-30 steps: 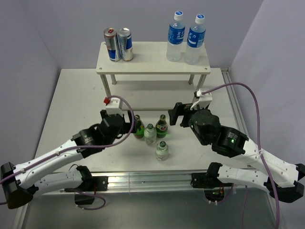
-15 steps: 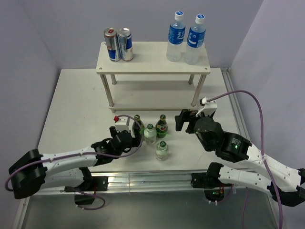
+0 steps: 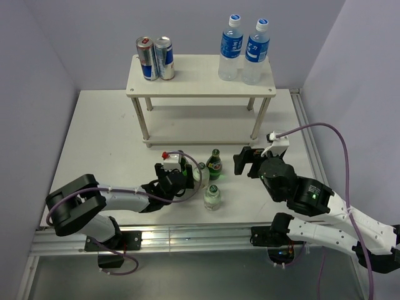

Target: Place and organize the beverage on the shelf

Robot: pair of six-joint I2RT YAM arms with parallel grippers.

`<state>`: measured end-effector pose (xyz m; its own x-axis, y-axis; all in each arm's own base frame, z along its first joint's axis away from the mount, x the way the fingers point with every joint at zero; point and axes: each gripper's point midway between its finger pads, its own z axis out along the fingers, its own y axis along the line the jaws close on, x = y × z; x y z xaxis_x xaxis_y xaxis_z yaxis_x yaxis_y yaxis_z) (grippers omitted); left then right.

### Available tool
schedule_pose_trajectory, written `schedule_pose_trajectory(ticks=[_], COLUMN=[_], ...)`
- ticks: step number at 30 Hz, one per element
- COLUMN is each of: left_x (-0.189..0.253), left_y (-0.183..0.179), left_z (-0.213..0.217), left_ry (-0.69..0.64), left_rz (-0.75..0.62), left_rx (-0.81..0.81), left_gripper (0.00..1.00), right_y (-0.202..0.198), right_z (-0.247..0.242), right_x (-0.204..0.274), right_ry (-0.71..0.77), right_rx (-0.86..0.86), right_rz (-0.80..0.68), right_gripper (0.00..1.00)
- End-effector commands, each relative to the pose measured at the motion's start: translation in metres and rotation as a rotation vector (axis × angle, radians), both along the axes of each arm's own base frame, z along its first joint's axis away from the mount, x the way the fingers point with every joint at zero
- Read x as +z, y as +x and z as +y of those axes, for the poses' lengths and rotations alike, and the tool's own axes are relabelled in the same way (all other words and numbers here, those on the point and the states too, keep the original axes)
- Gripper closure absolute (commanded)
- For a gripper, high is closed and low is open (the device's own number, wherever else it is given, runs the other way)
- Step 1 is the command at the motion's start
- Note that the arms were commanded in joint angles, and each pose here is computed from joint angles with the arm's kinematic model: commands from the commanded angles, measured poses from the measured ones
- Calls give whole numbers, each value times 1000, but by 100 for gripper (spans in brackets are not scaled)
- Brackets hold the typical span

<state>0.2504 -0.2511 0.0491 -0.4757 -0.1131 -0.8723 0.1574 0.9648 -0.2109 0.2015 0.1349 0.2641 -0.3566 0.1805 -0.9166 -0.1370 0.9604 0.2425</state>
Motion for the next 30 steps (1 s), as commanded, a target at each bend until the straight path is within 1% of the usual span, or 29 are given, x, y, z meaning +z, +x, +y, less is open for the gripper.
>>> schedule_pose_trajectory(ticks=[1,7,9,10,12,13,15,16,17,18,19,20,26,30], left_x=[17,15,13,13,10,11,8,8,8,10,12,13,42,74], left_y=[14,21,22,23,25,25,27,28,28,28,29,28,33,46], left_z=[-18,-16,-13,-14,-14,-17,-17,-18,-18,-19,-18,-16,-9,-2], left_ry=[-59,-39,-26,-29,-11,-12,-1,0,0,-6,-5,3,7,-23], left_rz=[-69,-95,-104,-110,-111,-112,-107,-107,-107,-109,-110,-106,-141,-175], left_rx=[12,41,57,59,51,41,45,43,43,42,43,46,75,82], left_gripper=[1,1,5,14,27,37,48,59,66,85,94,100,100,100], right_y=[0,1,1,1,1,1,1,1,1,1,0,0,-1,-2], right_z=[-2,-1,0,0,1,1,1,2,2,2,2,2,2,2], right_x=[-2,-12,-13,-15,-16,-18,-20,-20,-20,-20,-21,-22,-24,-25], right_ry=[16,8,8,7,7,6,5,8,10,13,12,14,20,25], right_rx=[-21,-21,-18,-18,-17,-17,-15,-15,-11,-12,-11,-10,-8,-4], right_rz=[-8,2,3,4,5,7,10,9,10,11,12,12,12,11], right_gripper=[0,0,0,0,0,0,0,0,0,0,0,0,0,0])
